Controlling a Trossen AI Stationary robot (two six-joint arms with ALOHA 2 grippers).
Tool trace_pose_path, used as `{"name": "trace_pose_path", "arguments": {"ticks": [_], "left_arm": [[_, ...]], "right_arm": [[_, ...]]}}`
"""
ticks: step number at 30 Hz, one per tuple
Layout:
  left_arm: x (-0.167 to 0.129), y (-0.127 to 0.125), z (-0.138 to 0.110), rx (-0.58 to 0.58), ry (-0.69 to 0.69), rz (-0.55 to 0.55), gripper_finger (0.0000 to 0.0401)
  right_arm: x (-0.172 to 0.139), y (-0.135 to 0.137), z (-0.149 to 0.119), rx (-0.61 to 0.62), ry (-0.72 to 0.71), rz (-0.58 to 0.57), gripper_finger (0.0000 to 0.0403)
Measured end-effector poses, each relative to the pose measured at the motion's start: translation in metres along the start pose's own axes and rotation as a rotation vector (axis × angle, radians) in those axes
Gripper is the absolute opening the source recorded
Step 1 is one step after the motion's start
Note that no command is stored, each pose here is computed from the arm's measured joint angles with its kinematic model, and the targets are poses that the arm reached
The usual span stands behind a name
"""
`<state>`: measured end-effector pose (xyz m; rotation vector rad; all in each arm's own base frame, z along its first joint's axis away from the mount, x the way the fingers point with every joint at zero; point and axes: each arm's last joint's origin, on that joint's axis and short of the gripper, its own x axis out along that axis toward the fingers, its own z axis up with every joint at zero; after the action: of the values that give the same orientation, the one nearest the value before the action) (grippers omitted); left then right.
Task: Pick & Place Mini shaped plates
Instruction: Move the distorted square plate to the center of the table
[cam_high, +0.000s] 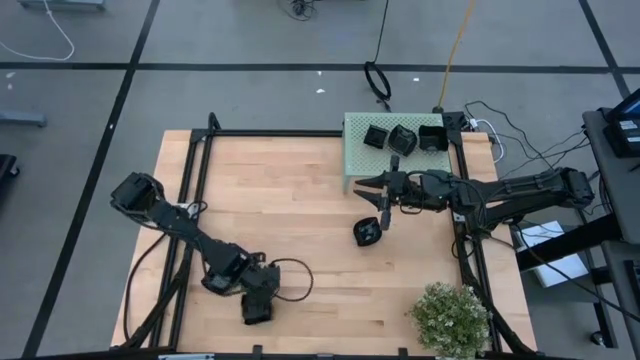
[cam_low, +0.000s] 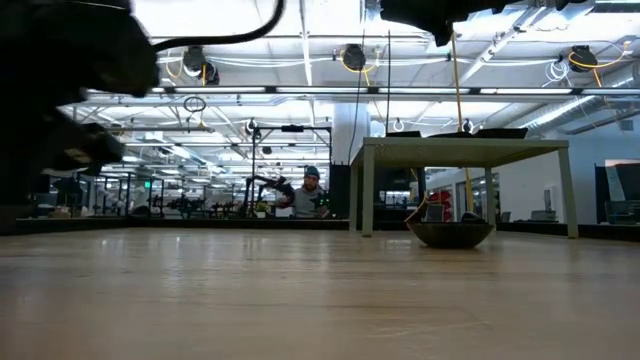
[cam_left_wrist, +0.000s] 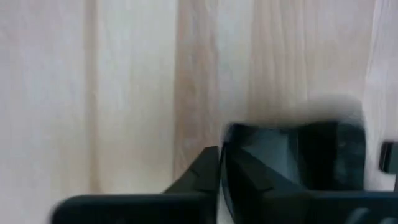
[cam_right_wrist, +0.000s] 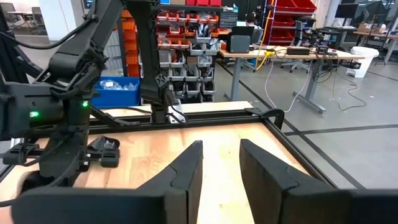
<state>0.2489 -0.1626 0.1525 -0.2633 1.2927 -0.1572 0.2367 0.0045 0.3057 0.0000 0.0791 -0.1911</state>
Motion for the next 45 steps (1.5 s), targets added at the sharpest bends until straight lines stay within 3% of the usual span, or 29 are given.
{"name": "trace_pose_path", "arguments": {"ticks": [2, 6, 16, 20, 26, 39, 45], "left_arm": [[-0.003, 0.006, 0.009, -0.001, -0.022, -0.004, 0.001], [-0.01, 0.026, 0.036, 0.012, -0.123, 0.007, 0.0015], [-0.049, 0.112, 0.12, -0.091, -0.646, 0.054, 0.0019], [-0.044, 0.134, 0.126, -0.119, -0.646, 0.076, 0.0011], [-0.014, 0.15, 0.127, -0.165, -0.518, 0.08, 0.0011], [-0.022, 0.171, 0.145, -0.236, -0.606, 0.184, 0.0029], [-0.023, 0.171, 0.145, -0.27, -0.603, 0.174, 0.0082]], "right_arm": [[0.0, 0.0, 0.0, 0.0, 0.0, 0.0, 0.0093], [0.0, 0.0, 0.0, 0.003, 0.0, 0.0, 0.0093], [0.0, 0.0, 0.0, 0.059, 0.0, -0.001, 0.0093], [0.0, 0.0, 0.001, 0.061, -0.007, -0.015, 0.0093], [0.0, -0.002, 0.002, 0.062, -0.024, -0.079, 0.0093], [0.0, -0.002, 0.003, 0.063, -0.03, -0.078, 0.0093], [0.0, -0.002, 0.002, 0.062, -0.025, -0.078, 0.0093]]}}
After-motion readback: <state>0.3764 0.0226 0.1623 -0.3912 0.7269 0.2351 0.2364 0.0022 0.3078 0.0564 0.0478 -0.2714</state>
